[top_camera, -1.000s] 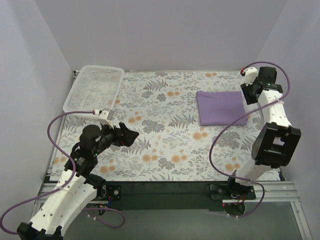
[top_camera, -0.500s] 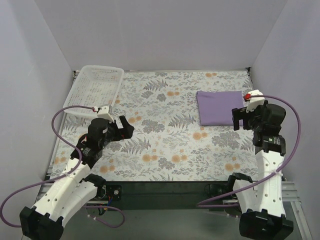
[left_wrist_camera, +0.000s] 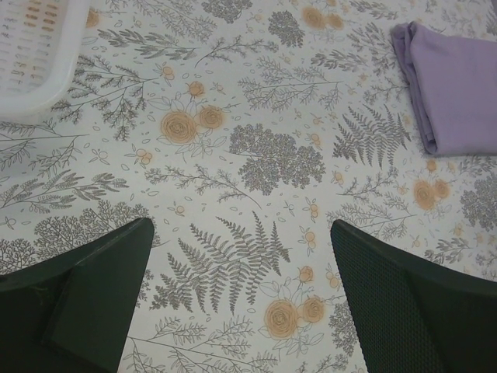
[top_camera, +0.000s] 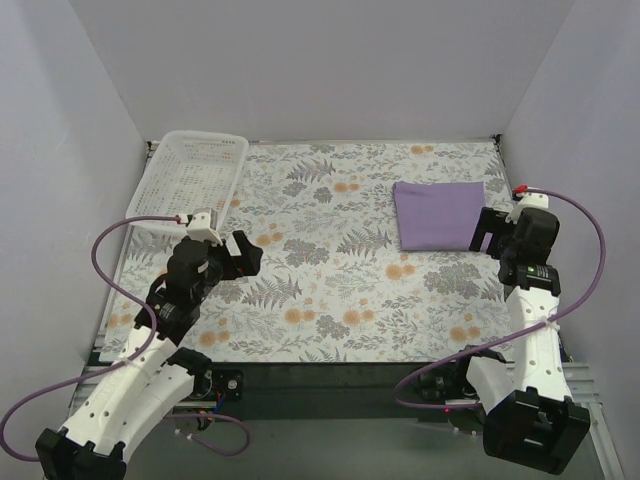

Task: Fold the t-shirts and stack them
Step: Reset both grippers

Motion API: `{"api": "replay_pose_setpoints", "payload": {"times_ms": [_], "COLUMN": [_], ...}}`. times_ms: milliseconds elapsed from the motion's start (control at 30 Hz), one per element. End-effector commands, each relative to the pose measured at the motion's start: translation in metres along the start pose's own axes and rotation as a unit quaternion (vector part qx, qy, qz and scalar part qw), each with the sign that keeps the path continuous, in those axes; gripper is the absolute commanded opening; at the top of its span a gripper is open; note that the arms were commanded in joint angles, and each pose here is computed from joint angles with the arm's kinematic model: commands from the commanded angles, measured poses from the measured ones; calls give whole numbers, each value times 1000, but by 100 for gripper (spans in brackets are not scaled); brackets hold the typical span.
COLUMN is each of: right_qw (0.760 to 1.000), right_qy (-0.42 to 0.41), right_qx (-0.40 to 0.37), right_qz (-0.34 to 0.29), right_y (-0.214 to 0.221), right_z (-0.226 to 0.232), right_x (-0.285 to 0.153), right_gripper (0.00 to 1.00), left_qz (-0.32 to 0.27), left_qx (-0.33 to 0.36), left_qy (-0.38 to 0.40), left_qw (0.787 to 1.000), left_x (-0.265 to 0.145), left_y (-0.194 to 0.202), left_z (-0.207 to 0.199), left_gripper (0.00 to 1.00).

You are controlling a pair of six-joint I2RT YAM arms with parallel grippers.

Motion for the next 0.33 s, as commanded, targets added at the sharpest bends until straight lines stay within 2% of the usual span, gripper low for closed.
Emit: {"api": "replay_pose_setpoints", "payload": {"times_ms": [0, 300], "right_qw": [998, 997], "right_qy": [41, 46], "right_qx": [9, -37], "right_qz": [-38, -49], "right_y": [-16, -19], "right_z": [-13, -18], "right_x": [1, 4], "right_gripper": [98, 98], "left_qz": [2, 7], "left_qx": [9, 10], "left_qy": [-7, -4], "left_qw": [1000, 1000], "left_x": [4, 4], "left_y": [-1, 2], "left_z": [2, 2], "left_gripper": [98, 98]}}
Point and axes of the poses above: each gripper's point midway between its finger pads, its own x axis out along the fingers, its own z axis along the line the jaws close on, y = z × x, the point moved 3 cm from there along -x, back along the fingers, and after that the axes turned 11 degrees about -x, right-handed, at the moved point
